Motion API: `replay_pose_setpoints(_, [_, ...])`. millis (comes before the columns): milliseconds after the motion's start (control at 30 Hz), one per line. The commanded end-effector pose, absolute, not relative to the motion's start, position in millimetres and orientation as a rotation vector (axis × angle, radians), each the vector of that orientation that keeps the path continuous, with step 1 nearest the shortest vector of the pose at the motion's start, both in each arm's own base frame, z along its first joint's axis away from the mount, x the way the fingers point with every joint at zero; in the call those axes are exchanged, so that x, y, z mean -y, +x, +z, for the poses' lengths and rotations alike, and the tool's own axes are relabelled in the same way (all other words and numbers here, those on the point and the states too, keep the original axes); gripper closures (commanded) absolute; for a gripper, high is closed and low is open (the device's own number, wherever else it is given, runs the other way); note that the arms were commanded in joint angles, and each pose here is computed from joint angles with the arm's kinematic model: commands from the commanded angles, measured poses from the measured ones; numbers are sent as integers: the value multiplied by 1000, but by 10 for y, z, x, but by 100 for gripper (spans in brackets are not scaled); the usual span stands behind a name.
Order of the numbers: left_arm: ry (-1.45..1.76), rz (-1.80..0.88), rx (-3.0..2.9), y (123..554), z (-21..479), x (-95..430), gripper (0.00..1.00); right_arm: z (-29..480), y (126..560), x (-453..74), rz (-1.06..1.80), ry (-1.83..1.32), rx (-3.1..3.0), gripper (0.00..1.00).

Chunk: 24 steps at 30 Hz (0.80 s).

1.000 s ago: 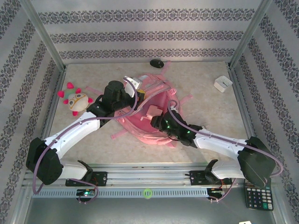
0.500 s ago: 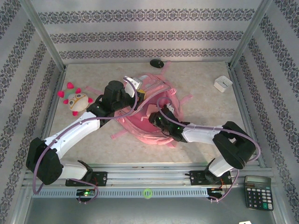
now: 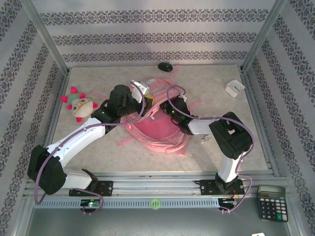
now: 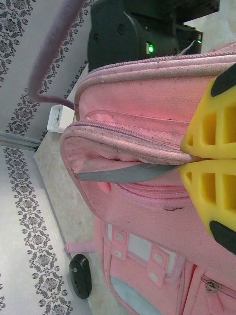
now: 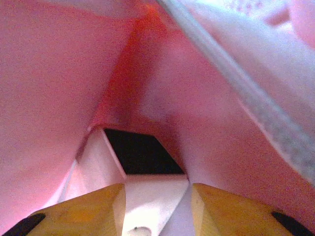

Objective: Pack books, pencil case, and school supplies into a backpack

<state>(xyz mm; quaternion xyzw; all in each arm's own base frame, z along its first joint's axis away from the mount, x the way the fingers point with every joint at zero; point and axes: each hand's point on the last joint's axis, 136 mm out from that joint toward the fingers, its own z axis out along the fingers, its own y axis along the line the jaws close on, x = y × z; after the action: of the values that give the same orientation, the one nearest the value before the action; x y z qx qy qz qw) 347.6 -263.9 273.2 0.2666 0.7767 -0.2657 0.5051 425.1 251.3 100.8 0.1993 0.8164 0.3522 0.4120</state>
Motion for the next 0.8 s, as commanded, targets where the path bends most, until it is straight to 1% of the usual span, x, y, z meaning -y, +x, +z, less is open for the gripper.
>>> replay_pose_setpoints(0, [663, -664, -1690, 3423, 3279, 2643, 100, 1248, 4161, -2458, 904, 445, -1997, 57])
replay_pose_setpoints(133, [695, -652, -1724, 3384, 3107, 2636, 100, 1291, 3830, -2219, 865, 448, -2017, 50])
replay_pose_setpoints(300, [765, -661, -1782, 3277, 2795, 2650, 99, 1418, 3395, -1824, 761, 440, -2061, 44])
replay_pose_setpoints(333, [777, -667, -1804, 3250, 2698, 2647, 95, 1452, 3327, -1746, 731, 438, -2067, 43])
replay_pose_setpoints(367, [791, -680, -1822, 3215, 2618, 2657, 88, 1479, 3248, -1653, 698, 439, -2077, 39])
replay_pose_setpoints(400, [799, -692, -1836, 3184, 2561, 2656, 80, 1571, 3203, -1587, 686, 430, -2064, 37])
replay_pose_setpoints(467, [790, -716, -1864, 3130, 2471, 2649, 56, 1691, 3080, -1463, 646, 401, -2071, 34])
replay_pose_setpoints(533, [766, -731, -1870, 3088, 2476, 2624, 42, 1819, 2993, -1394, 616, 358, -2080, 31])
replay_pose_setpoints(567, [751, -738, -1871, 3073, 2494, 2606, 36, 1887, 2953, -1380, 603, 327, -2091, 29])
replay_pose_setpoints(667, [700, -745, -1867, 3032, 2583, 2542, 32, 2008, 2862, -1451, 599, 204, -2145, 27])
replay_pose_setpoints(767, [597, -707, -1928, 3059, 2525, 2394, 30, 2079, 2802, -1671, 652, 38, -2175, 27])
